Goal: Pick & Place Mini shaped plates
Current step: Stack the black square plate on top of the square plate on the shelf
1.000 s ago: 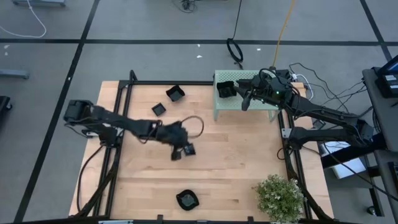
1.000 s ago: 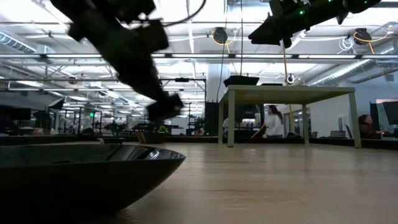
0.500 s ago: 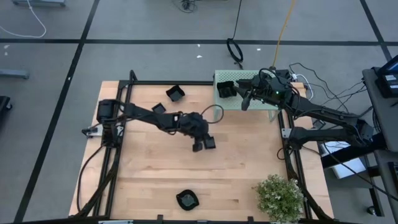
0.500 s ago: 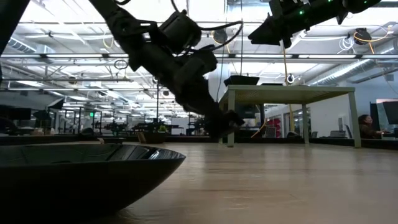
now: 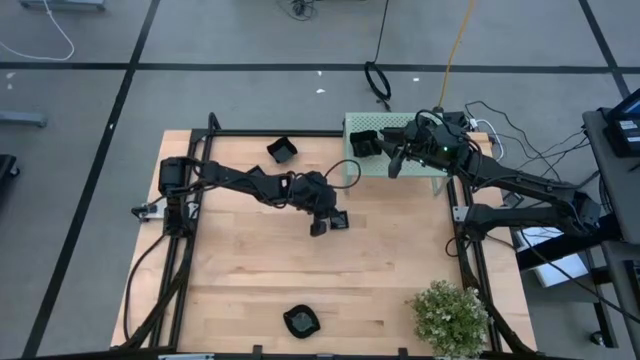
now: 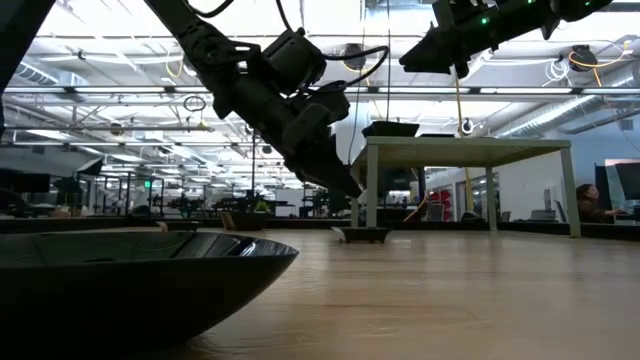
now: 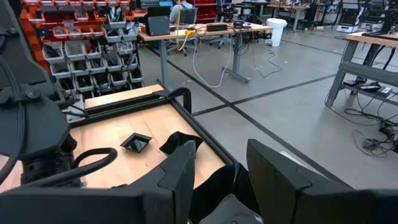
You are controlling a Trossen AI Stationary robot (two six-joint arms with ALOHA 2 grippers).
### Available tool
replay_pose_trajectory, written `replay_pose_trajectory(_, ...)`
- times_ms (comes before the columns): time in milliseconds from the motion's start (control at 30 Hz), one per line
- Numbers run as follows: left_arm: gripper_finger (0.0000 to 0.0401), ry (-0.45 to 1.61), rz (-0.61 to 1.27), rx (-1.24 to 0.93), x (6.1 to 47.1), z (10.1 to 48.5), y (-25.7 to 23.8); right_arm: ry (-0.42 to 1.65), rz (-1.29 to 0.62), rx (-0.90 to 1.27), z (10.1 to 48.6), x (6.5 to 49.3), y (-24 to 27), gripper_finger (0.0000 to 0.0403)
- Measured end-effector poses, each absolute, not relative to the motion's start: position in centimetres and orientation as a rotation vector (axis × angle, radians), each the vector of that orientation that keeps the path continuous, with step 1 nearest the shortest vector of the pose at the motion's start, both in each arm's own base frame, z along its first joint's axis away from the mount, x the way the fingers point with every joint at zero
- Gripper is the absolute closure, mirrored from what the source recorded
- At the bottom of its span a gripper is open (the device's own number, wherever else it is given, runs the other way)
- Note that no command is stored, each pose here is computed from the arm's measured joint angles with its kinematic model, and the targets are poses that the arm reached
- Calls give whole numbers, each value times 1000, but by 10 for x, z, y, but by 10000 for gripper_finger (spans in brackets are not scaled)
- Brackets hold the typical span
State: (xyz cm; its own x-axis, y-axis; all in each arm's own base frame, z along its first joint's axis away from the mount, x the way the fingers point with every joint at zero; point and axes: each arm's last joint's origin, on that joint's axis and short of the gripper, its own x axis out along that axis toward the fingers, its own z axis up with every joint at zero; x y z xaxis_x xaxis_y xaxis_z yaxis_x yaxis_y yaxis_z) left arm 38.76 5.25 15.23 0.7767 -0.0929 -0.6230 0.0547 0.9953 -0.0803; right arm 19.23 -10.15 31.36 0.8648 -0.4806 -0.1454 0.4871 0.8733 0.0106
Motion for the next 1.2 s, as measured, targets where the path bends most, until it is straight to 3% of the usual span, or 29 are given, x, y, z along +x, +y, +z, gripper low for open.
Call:
replay_pose_trajectory(367,337,693,-19,-208,378,173,54,173,-467,52,310,197,-94,268)
replay_pose_trajectory(633,300,724,72,-192,348,219,53,264,-394,72,291,221,-86,252)
replay_pose_trajectory(867,293,646,168,-245,320,264,51,342,-356,188,265,247,-77,250)
replay_pose_trajectory(1200,293,495,192,-341,288,311,46,394,-549,394,238,268,-44,249)
